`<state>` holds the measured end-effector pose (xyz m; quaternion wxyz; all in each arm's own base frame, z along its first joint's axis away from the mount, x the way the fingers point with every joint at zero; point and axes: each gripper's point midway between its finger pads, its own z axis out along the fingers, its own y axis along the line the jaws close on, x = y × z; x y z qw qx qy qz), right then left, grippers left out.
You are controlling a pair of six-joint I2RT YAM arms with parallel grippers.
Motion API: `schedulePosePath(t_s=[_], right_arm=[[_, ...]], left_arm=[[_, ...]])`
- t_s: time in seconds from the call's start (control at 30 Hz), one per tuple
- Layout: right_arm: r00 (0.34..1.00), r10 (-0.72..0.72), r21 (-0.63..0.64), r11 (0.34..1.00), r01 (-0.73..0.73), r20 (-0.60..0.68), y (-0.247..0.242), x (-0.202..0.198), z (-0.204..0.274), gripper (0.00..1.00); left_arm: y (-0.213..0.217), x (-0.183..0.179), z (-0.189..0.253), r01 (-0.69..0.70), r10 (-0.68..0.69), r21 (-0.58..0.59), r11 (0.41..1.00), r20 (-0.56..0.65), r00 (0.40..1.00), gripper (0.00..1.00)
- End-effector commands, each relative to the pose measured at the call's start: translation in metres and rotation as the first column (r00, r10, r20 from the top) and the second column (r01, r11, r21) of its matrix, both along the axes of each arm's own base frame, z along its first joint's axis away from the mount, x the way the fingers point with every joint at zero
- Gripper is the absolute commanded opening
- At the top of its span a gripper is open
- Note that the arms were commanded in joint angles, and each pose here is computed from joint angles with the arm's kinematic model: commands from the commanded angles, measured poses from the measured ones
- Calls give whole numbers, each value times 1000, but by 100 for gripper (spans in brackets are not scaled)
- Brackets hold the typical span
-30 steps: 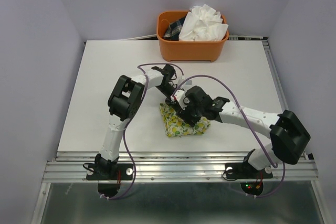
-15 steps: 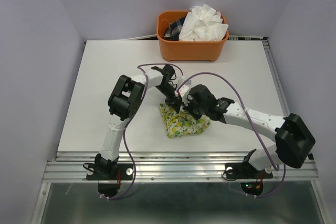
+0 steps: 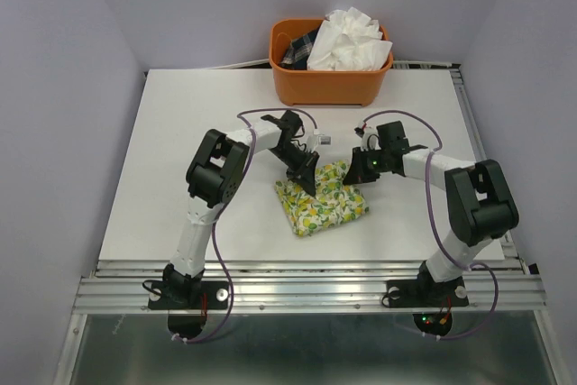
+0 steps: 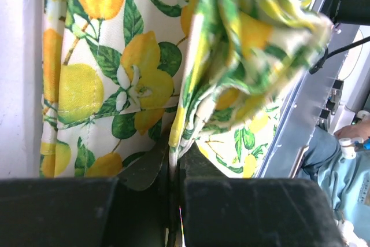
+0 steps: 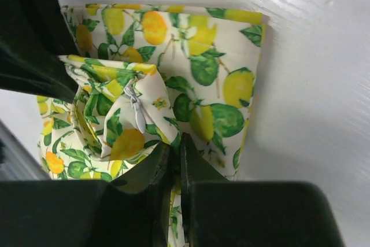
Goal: Fold and stack the skirts
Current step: Fold the skirt
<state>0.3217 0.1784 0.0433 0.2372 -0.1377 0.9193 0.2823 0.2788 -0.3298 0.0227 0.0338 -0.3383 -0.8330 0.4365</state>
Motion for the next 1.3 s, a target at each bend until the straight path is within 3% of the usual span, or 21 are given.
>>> schedulePosePath(t_s=[0.0,0.17,0.37,0.47,0.5,0.53,0.57,0.7,0.87,0.93,1.0,1.07,1.1,1.17,1.27], right_arm=[[995,-76,118,990,82,-58,-9,27,-5,1],[991,-111,109,987,119,-82,-18,31,-17,1],[988,-116,105,986,126,-99,-19,29,-21,1],[990,-96,143,984,110,-107,-13,27,-14,9],[991,-71,176,980,90,-112,-8,26,-8,17],[991,-64,190,978,85,-115,-6,26,-5,21],[992,-49,220,973,74,-117,-1,26,3,31],[992,-47,257,964,75,-113,4,30,20,38],[991,-87,228,967,109,-104,-1,36,23,37],[986,-121,192,971,141,-110,-6,38,15,28],[983,-136,174,972,156,-121,-9,38,8,20],[981,-135,167,973,158,-141,-9,37,1,19],[979,-135,168,973,161,-152,-8,36,-1,19],[978,-133,160,974,158,-158,-9,35,-3,27],[980,-137,145,977,157,-143,-12,37,-2,35]], left_arm=[[53,7,-54,-11,-2,227,974,59,998,0],[50,1,-25,4,-13,107,994,83,996,1],[44,17,23,-2,-2,14,1000,277,961,19],[44,26,32,-17,9,22,1000,328,945,30],[44,27,32,-15,5,27,1000,334,943,42],[45,28,31,-12,1,31,999,338,941,48],[44,31,32,-6,-4,30,1000,343,939,52],[37,37,37,22,-23,9,1000,382,924,53],[30,47,39,30,-35,19,999,436,899,53],[31,52,36,14,-29,36,999,444,895,53],[33,59,30,-24,-9,67,997,455,890,47],[36,62,23,-43,-4,94,995,456,890,40],[37,64,21,-58,5,102,993,455,890,33],[40,65,15,-72,7,125,989,456,890,18],[44,67,12,-85,10,142,986,460,888,4]])
